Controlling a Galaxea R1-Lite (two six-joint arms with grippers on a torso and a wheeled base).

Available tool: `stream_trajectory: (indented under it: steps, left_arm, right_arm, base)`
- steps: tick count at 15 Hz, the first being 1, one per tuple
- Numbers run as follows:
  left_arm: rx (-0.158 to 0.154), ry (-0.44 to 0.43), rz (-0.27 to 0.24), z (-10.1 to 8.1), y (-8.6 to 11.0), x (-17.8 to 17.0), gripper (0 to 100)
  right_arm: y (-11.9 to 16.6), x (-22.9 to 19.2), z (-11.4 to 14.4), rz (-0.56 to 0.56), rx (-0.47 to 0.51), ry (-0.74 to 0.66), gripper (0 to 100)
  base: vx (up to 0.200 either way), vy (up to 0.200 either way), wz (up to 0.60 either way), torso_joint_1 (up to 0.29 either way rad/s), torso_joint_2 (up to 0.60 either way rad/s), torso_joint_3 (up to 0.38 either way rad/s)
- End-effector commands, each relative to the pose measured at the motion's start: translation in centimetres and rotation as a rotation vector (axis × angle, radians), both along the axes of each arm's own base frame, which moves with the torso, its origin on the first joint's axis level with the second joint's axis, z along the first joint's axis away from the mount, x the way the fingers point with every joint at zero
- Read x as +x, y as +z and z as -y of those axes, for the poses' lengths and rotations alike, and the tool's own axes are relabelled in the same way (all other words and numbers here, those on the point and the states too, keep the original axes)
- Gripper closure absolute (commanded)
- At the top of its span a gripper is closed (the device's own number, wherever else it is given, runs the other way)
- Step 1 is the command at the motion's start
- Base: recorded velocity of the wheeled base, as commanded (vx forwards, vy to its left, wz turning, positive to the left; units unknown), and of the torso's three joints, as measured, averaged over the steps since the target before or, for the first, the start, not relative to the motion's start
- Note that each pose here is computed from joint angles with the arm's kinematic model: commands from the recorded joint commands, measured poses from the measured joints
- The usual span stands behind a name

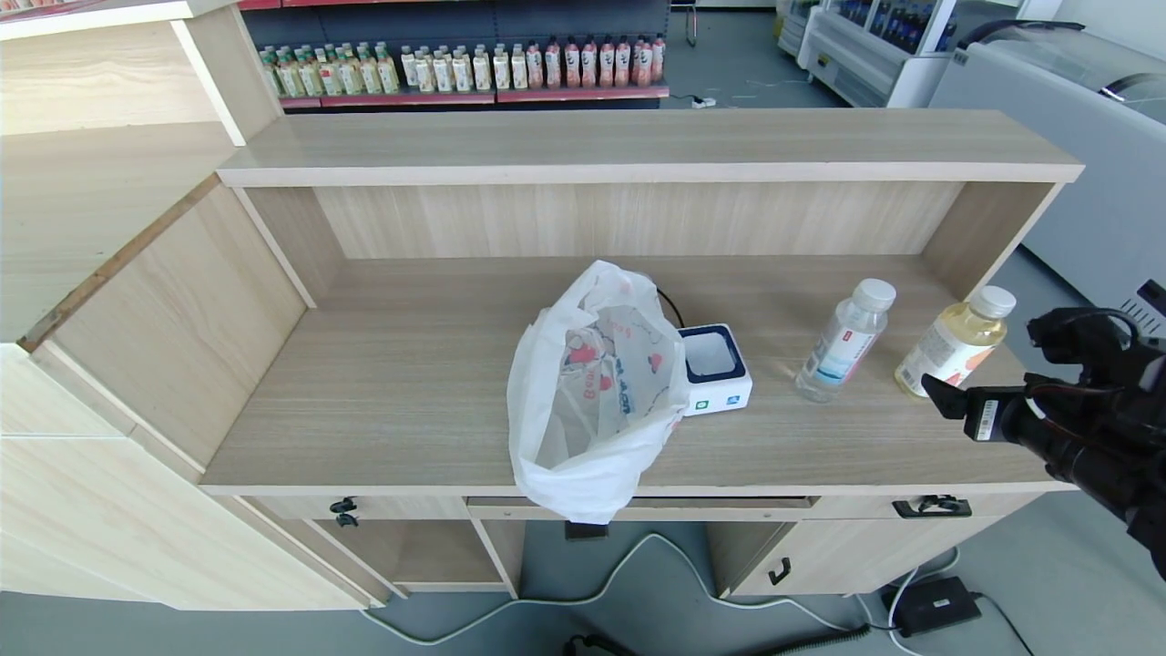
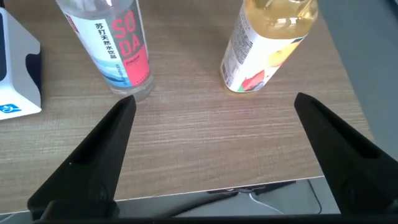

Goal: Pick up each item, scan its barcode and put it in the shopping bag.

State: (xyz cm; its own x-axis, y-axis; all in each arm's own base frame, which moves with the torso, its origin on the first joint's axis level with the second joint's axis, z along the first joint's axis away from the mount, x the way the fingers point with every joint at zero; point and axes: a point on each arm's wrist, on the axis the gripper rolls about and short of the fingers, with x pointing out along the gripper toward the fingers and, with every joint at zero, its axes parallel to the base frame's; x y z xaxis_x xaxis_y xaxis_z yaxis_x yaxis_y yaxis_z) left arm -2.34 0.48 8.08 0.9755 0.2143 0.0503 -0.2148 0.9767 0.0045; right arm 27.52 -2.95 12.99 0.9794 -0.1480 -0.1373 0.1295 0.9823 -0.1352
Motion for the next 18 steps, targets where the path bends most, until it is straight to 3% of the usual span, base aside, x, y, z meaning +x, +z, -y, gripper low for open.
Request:
stream_trajectory:
  steps: [1, 4, 7, 18]
  left_arm:
    - [0.000, 0.002, 0.001, 0.0, 0.0, 0.0, 0]
    - [0.000, 0.000, 0.001, 0.0, 0.0, 0.0, 0]
    - [0.000, 0.000, 0.001, 0.0, 0.0, 0.0, 0]
    - [0.000, 0.000, 0.001, 0.0, 0.0, 0.0, 0]
  right_arm:
    - [-1.8, 1.2, 0.1, -0.039, 0.012, 0.017, 0]
    - [-2.5, 2.7, 0.0, -0.011, 0.013, 0.055, 0]
    - [-1.3, 5.9, 0.2, 0.065, 0.004, 0.061, 0]
    - [-1.9, 9.6, -2.1, 0.079, 0.050, 0.211, 0]
  base:
    - [0.000, 0.000, 0.00, 0.000, 0.00, 0.000]
    - [0.000, 0.000, 0.00, 0.000, 0.00, 0.000]
    - [0.000, 0.000, 0.00, 0.000, 0.00, 0.000]
    - [0.000, 0.000, 0.00, 0.000, 0.00, 0.000]
